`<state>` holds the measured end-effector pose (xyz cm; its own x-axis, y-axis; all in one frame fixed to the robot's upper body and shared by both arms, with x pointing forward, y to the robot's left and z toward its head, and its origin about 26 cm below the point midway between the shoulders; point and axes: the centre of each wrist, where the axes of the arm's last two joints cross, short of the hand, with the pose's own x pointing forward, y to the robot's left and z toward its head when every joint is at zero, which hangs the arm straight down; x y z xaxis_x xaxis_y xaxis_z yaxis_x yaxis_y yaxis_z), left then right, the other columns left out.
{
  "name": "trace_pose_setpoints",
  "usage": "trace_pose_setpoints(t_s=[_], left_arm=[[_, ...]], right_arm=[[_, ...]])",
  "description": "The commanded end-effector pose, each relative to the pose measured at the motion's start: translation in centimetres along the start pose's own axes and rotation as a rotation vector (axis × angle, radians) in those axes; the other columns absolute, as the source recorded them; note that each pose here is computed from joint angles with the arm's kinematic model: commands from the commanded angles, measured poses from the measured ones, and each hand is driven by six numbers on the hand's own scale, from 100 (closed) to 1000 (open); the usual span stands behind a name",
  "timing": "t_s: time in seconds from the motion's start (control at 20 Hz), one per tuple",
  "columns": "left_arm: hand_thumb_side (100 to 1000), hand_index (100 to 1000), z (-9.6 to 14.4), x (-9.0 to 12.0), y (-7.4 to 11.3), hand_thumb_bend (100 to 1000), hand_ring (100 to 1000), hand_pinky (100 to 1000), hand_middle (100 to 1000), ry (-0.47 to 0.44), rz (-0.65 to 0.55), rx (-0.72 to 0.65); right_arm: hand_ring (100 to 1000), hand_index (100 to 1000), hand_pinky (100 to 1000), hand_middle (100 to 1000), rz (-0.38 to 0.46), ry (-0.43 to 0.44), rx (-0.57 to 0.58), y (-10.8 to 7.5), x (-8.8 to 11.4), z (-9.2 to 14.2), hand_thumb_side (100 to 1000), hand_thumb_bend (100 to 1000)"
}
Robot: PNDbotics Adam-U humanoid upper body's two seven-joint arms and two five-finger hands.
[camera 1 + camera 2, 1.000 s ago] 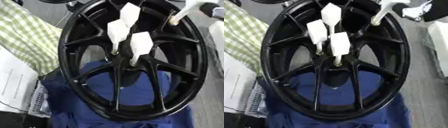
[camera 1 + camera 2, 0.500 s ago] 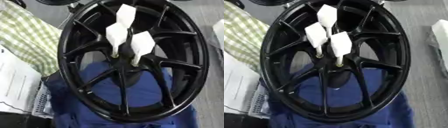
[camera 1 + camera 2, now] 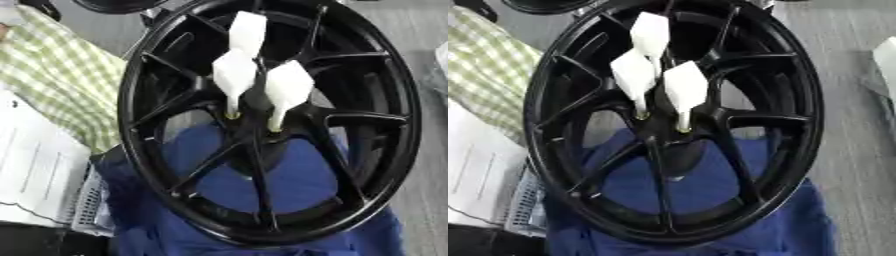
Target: Pull the pin out of the wheel hub.
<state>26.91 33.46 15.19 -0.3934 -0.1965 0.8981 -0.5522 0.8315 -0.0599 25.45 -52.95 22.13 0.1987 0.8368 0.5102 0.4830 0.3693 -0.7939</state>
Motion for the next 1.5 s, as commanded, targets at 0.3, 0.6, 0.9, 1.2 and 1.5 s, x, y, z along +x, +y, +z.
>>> trace_pose_setpoints(t_s=[0.3, 0.6, 0.9, 1.2, 1.5], left_arm=[[513, 715, -0.3, 0.8, 0.3, 520, 611, 665, 604, -0.030, -0.004, 0.007], [511, 715, -0.3, 0.8, 0.3, 522, 611, 665, 603, -0.032, -0.004, 0.000], [510, 712, -0.3, 0.9, 0.3, 519, 611, 663, 603, -0.034, -0.006, -0.003], [510, 711, -0.4, 0.9, 0.2, 520, 612, 663, 603, -0.038, -0.006, -0.006], [511, 711, -0.5, 1.0, 0.1, 520, 613, 663, 603, -0.042, -0.004, -0.007]], right_arm=[[937, 887, 911, 879, -0.001, -0.008, -0.063, -1.4, 1.4, -0.5, 113, 277], [947, 972, 928, 913, -0.074, 0.015, -0.121, -1.3, 1.9, -0.5, 1000, 100], [921, 870, 919, 844, -0.107, 0.090, -0.190, -1.4, 1.9, -0.6, 129, 128], [889, 893, 907, 821, -0.194, 0.043, -0.254, -1.1, 2.8, -0.5, 909, 100], [830, 838, 883, 737, -0.269, 0.038, -0.288, -1.0, 2.9, -0.6, 703, 100]])
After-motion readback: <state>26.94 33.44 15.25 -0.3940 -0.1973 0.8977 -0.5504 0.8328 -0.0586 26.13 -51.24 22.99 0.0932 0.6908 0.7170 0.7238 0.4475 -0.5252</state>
